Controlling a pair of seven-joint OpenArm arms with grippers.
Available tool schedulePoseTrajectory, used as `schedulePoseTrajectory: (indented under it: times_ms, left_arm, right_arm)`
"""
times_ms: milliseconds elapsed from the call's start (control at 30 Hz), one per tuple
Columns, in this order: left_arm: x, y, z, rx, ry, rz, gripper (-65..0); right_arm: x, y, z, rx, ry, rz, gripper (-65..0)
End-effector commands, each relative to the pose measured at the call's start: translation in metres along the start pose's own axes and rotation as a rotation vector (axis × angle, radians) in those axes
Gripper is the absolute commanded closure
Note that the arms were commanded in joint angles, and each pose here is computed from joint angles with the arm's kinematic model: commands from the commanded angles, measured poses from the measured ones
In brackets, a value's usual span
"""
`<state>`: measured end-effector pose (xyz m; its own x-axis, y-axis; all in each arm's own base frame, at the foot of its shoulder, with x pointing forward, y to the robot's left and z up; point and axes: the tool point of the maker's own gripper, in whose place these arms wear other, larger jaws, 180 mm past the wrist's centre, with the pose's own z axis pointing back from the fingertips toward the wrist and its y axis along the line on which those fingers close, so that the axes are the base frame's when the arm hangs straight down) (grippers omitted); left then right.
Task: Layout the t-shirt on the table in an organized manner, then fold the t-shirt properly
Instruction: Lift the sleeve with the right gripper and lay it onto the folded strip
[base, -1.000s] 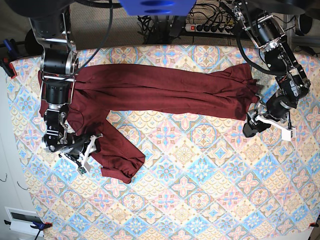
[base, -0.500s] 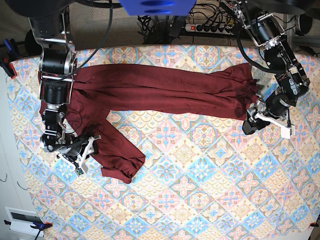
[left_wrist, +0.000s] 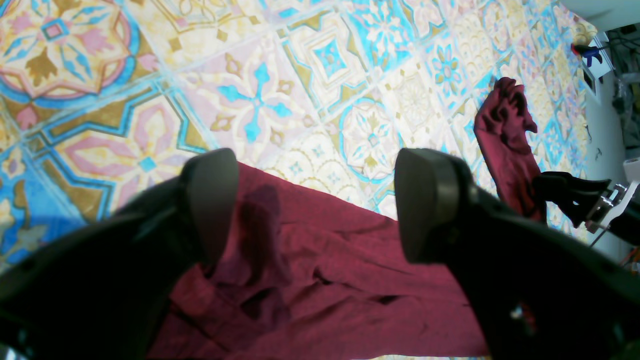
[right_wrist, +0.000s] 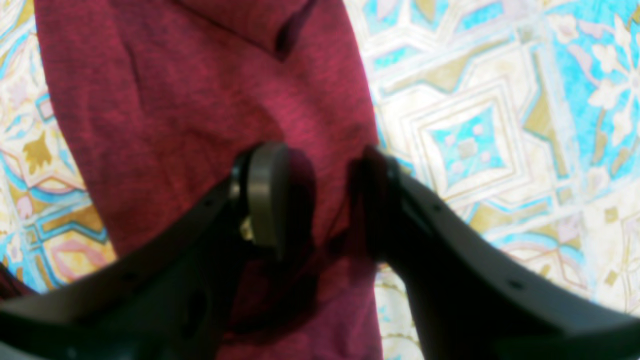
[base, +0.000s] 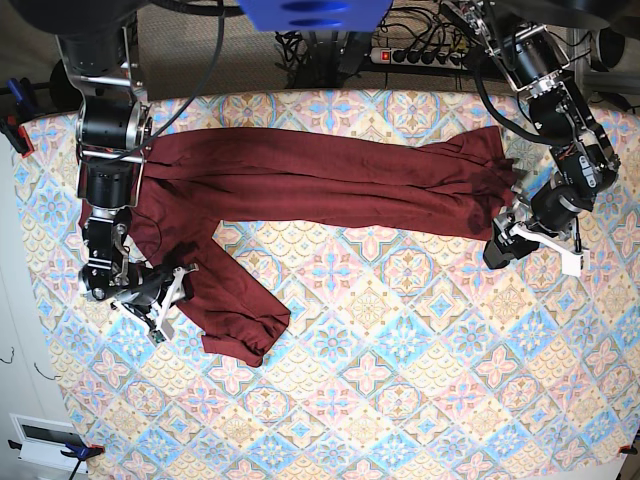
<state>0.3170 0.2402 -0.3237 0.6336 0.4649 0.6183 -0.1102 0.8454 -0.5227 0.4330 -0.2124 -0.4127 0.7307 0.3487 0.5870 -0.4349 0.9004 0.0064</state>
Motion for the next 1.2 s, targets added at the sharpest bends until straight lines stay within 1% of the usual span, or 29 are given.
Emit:
schedulePoseTrajectory:
  times_ms: [0,67,233,300,433,500,633,733,800,867,900,967,1167]
  left_arm:
    - [0.016,-0.007,0.004,-0.021,-0.045,-0.023,-48.4]
    - [0.016,-0.007,0.004,-0.021,-0.045,-0.023,-48.4]
    - [0.016,-0.007,0.004,-0.021,-0.045,-0.023,-48.4]
    - [0.016,-0.007,0.004,-0.021,-0.045,-0.023,-48.4]
    - [0.016,-0.007,0.004,-0.021,-0.045,-0.023,-48.4]
    - [0.016,-0.007,0.004,-0.021,-0.045,-0.023,-48.4]
    - [0.016,-0.007,0.004,-0.021,-0.045,-0.023,-48.4]
    - [0.016,-0.007,0.004,-0.021,-0.045,-0.023,-48.4]
    - [0.016,-0.007,0.004,-0.021,-0.045,-0.023,-48.4]
    - [0.016,-0.007,0.004,-0.021,-0.045,-0.023,-48.4]
    - [0.016,-0.007,0.004,-0.021,-0.045,-0.023,-48.4]
    - [0.016,-0.007,0.004,-0.021,-0.045,-0.023,-48.4]
    - [0.017,-0.007,0.004,-0.021,-0.048,-0.023,-48.4]
  right_arm:
    - [0.025,-0.012,0.010,-0.022,-0.062,0.011,-23.4]
    - [0.022,-0.014,0.010,-0.033,-0.046,0.025,-23.4]
    - [0.012,-0.024,0.009,-0.093,0.013,0.105,-23.4]
    - [0.007,-0.023,0.008,-0.094,0.031,0.109,-23.2]
    - [-0.009,-0.020,0.001,-0.072,0.067,0.085,-22.7]
    - [-0.010,-0.019,0.000,-0.069,0.073,0.084,-18.8]
    - [-0.012,-0.019,0.000,-0.070,0.078,0.085,-0.2]
    - [-0.012,-0.020,0.002,-0.076,0.090,0.088,-0.8]
    - [-0.008,-0.025,0.008,-0.096,0.099,0.099,-0.5]
    - [0.010,-0.030,0.019,-0.134,0.073,0.133,-0.5]
    - [0.012,-0.031,0.024,-0.151,0.073,0.150,-0.5]
    - [0.002,-0.029,0.032,-0.179,0.091,0.184,-0.5]
    - [-0.001,-0.015,0.068,-0.283,0.097,0.301,-0.5]
